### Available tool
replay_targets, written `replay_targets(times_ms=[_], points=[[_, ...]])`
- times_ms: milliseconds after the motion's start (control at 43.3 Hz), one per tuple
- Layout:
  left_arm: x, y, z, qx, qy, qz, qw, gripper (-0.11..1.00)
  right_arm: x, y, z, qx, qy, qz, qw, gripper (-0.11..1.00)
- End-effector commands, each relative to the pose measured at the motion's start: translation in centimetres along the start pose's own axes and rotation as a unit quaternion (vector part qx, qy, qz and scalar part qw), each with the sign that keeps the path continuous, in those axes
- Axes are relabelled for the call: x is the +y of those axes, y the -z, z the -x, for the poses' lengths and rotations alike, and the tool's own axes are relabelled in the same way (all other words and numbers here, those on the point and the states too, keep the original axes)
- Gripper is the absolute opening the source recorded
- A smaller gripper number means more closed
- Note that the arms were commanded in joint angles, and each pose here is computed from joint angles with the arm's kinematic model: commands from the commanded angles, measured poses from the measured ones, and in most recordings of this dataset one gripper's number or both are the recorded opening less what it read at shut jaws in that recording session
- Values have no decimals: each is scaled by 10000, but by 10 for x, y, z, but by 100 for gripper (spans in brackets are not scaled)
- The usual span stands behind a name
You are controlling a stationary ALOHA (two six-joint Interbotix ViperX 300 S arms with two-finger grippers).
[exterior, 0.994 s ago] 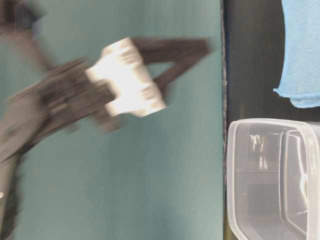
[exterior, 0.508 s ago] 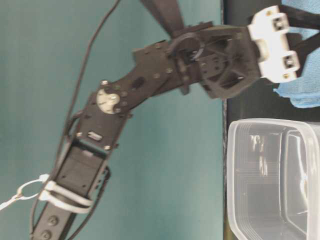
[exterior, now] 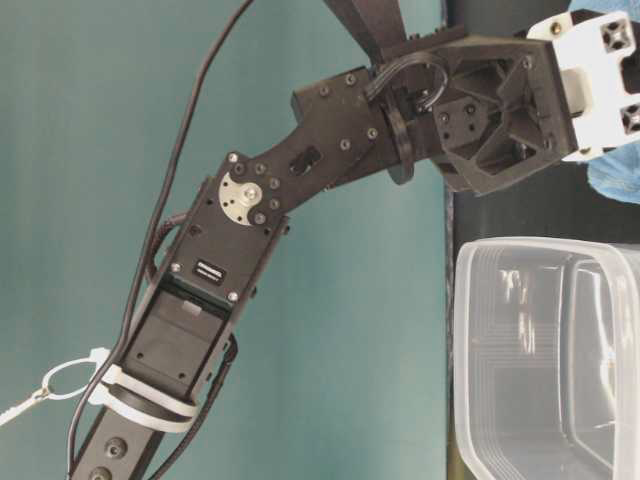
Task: Place the blue towel into the container with the left arm.
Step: 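Lift the towel with the left gripper and carry it left over the container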
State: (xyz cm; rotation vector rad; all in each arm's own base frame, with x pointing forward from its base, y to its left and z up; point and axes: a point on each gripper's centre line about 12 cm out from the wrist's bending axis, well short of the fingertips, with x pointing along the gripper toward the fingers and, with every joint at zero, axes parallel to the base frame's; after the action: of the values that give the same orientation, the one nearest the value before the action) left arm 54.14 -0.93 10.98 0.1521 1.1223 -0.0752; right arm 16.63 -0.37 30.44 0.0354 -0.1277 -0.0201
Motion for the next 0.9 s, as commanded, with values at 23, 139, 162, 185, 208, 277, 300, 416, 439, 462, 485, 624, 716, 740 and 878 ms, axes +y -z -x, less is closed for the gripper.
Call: replay_targets(times_ms=[23,139,162,185,208,277,300,416,439,462,485,624,716,740,878], points=[[13,-24,36,-440,-109,77,9989,5,0,-6,-1,-76,-6,-24,10000,76],[17,-43,82,-749,-161,99,9970,5,0,-6,-1,-76,-6,-24,10000,76],[18,-44,91,-779,-167,101,9968,5,0,-6,-1,-76,-6,-24,10000,76],[17,-46,100,-810,-169,105,9965,5,0,-6,-1,-76,-8,-16,10000,76],[17,-48,116,-871,-177,103,9960,5,0,-6,-1,-77,0,-15,10000,76],[14,-49,151,-972,-176,88,9951,5,0,-7,-1,-92,1,-15,10000,76],[13,-49,162,-1019,-176,71,9946,5,0,-6,-1,-84,-7,-16,10000,76],[10,-38,216,-1141,-189,62,9933,5,0,-6,-1,-84,0,-8,10000,76],[10,-34,222,-1133,-193,70,9934,5,0,-5,-1,-76,-6,-16,10000,76],[10,-30,229,-1141,-189,76,9933,5,0,-5,-1,-69,-7,-9,10000,76],[10,-26,234,-1125,-191,83,9934,5,0,-5,-1,-77,0,-8,10000,76],[12,16,251,-944,-206,211,9951,5,0,-5,-1,-84,-8,-9,10000,76],[13,39,249,-857,-216,281,9957,5,0,-6,-1,-100,-1,-8,9999,76],[12,45,248,-879,-221,285,9955,5,0,-6,-1,-99,-7,-16,9999,76],[9,61,245,-1002,-228,283,9943,5,0,-6,-1,-99,-8,-9,9999,76]])
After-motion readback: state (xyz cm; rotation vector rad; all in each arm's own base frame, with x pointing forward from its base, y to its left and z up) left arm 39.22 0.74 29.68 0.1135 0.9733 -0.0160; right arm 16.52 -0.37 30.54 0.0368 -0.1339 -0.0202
